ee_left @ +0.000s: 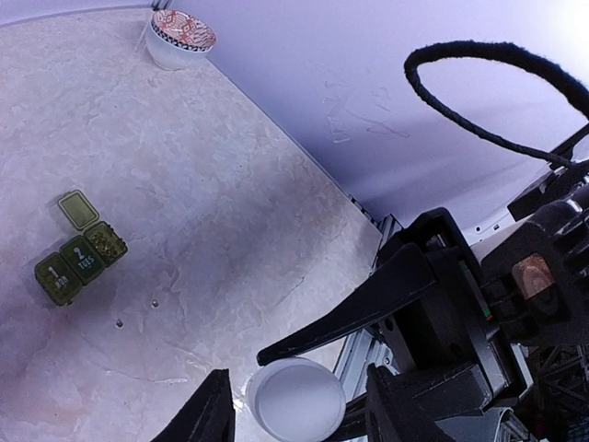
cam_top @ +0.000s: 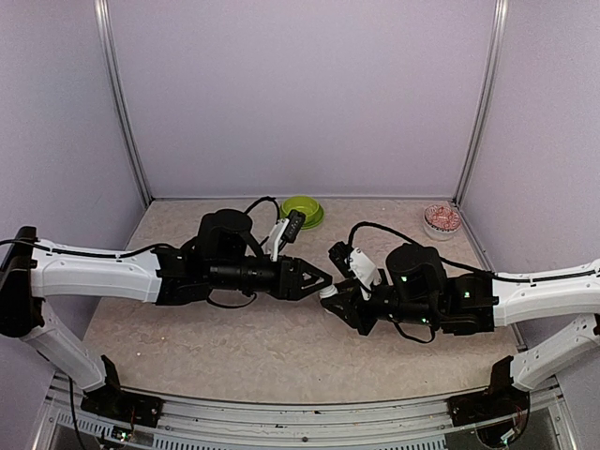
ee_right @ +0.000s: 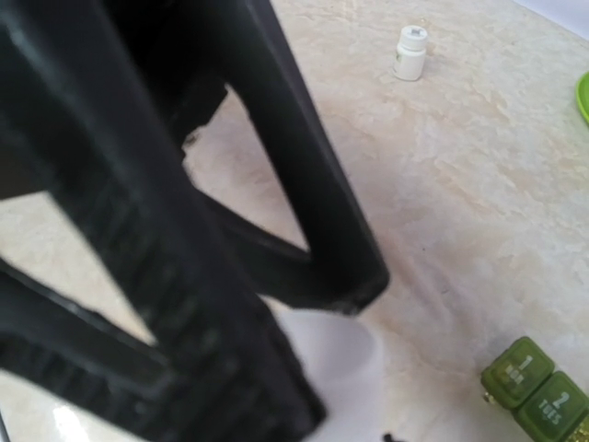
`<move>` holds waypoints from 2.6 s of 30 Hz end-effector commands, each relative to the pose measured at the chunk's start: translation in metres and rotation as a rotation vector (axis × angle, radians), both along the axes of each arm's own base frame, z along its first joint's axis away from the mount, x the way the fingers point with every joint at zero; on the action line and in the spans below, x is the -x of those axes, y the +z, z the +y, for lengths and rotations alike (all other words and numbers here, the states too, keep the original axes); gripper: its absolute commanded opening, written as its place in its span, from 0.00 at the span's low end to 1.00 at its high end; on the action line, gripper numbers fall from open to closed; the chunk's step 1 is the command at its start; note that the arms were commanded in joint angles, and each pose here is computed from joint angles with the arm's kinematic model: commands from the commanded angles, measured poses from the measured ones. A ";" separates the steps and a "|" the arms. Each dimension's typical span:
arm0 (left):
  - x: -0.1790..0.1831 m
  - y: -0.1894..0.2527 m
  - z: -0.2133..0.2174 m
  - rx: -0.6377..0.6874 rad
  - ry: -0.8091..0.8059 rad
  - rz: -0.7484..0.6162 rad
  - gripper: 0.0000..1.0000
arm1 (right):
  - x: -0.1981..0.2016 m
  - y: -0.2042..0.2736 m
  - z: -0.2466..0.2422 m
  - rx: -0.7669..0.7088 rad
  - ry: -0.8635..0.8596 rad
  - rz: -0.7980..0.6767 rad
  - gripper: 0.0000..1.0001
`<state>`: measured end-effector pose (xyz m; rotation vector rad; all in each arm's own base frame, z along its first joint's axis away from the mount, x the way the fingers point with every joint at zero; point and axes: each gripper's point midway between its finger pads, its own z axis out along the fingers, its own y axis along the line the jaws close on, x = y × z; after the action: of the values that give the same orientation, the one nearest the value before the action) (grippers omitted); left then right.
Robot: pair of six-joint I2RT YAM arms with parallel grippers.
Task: Sort the pills into containers
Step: Screw the lid of the pill bottle onto the pill bottle.
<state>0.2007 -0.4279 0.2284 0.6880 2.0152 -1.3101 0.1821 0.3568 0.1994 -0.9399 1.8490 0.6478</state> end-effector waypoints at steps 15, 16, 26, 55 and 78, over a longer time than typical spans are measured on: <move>0.002 -0.007 -0.008 -0.019 -0.016 -0.020 0.32 | -0.004 0.005 -0.001 -0.002 -0.019 -0.008 0.29; 0.003 -0.008 -0.010 -0.030 -0.021 -0.024 0.31 | -0.004 0.004 -0.001 0.000 -0.019 -0.008 0.29; -0.001 -0.031 -0.016 -0.147 0.042 0.004 0.30 | -0.016 -0.004 -0.007 0.093 -0.094 -0.049 0.29; 0.038 -0.022 -0.023 -0.021 -0.211 -0.131 0.29 | 0.017 0.011 -0.005 0.004 0.006 -0.029 0.30; 0.030 0.017 0.001 0.087 -0.144 -0.175 0.98 | 0.012 0.006 -0.013 0.016 -0.013 -0.001 0.30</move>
<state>0.1666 -0.4318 0.2254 0.9614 1.8191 -1.3214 0.1613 0.3441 0.1940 -0.9972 1.8773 0.6322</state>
